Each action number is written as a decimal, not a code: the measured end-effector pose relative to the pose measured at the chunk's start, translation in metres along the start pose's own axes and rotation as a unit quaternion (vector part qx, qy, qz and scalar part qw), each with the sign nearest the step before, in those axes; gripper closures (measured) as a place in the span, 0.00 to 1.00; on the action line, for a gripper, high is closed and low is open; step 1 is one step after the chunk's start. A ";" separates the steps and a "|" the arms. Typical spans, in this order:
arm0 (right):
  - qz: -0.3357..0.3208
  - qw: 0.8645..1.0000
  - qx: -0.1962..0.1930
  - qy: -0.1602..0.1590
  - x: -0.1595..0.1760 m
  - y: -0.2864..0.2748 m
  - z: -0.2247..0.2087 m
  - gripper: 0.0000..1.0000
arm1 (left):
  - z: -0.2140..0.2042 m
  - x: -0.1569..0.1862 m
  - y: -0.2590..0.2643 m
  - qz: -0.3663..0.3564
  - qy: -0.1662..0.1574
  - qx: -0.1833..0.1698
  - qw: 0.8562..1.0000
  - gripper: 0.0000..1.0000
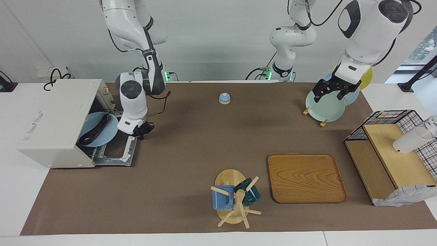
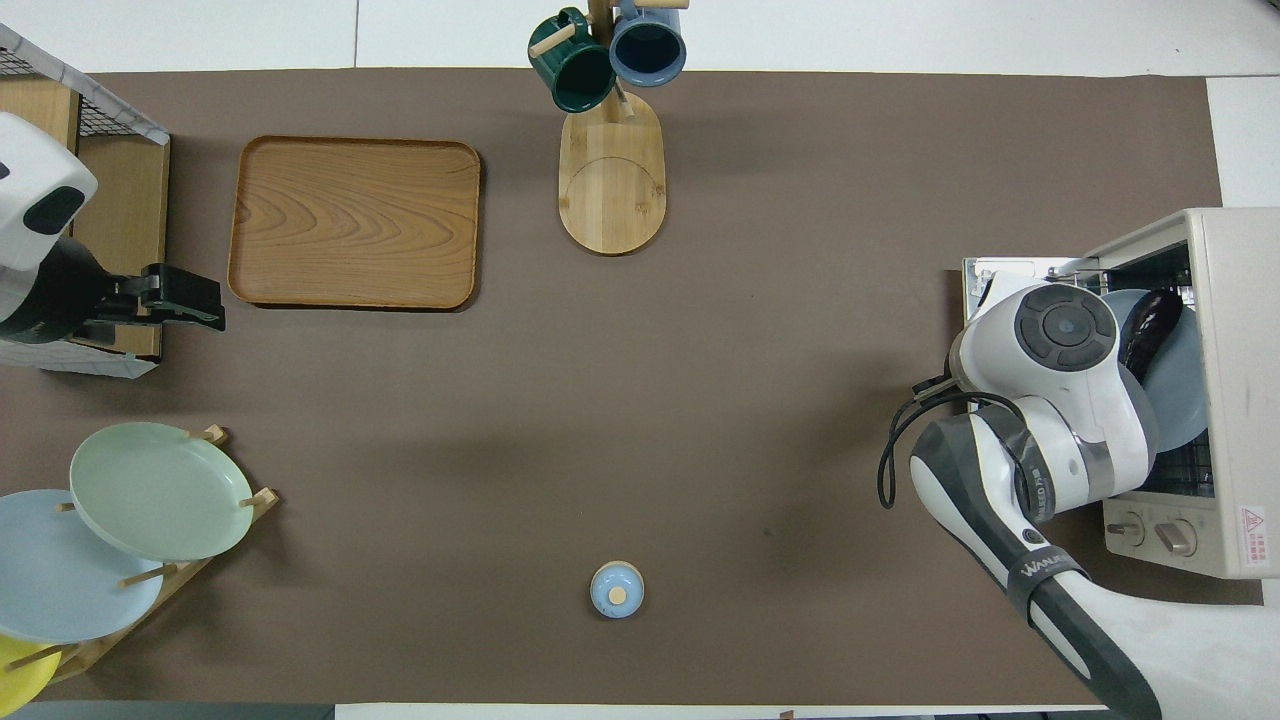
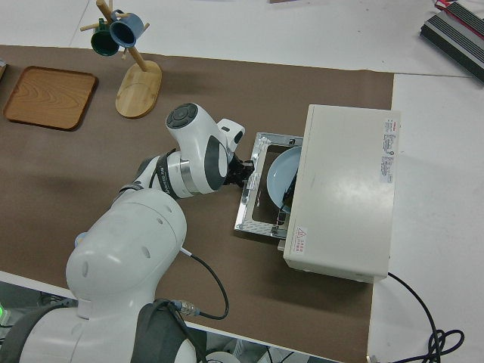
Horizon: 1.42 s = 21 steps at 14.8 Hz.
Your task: Put eggplant into oven
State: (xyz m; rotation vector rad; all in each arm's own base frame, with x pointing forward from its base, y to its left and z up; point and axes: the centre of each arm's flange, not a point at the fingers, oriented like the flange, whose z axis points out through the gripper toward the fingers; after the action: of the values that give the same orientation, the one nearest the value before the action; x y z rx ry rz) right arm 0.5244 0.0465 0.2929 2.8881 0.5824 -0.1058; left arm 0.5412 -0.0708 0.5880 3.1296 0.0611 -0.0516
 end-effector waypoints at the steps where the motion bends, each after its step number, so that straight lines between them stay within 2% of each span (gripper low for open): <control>1: -0.004 1.000 -0.004 -0.001 0.000 0.000 0.000 0.99 | 0.000 0.000 0.000 0.000 0.000 0.000 1.000 0.00; 4: -0.011 1.000 -0.011 -0.008 0.002 -0.001 -0.004 0.99 | 0.000 0.000 0.000 0.000 0.000 0.000 1.000 0.00; 8: -0.038 0.998 -0.038 -0.030 0.008 -0.005 -0.020 0.99 | 0.000 0.000 0.000 0.000 0.000 0.000 1.000 0.00; 13: -0.017 0.997 -0.051 -0.050 0.017 0.022 -0.074 0.99 | 0.000 0.000 0.000 0.000 0.000 0.000 1.000 0.00; 17: 0.003 0.997 -0.055 -0.050 0.000 0.064 -0.117 0.99 | 0.000 0.000 0.000 0.000 0.000 0.000 1.000 0.00; 21: 0.008 0.998 -0.055 -0.042 -0.024 0.106 -0.138 0.99 | 0.000 0.000 0.000 0.000 0.000 0.000 1.000 0.00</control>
State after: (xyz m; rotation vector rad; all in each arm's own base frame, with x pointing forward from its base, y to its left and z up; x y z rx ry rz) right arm 0.5486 -0.0304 0.4486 2.7650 0.5337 -0.1870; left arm 0.5412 -0.0709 0.5880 3.1296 0.0611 -0.0516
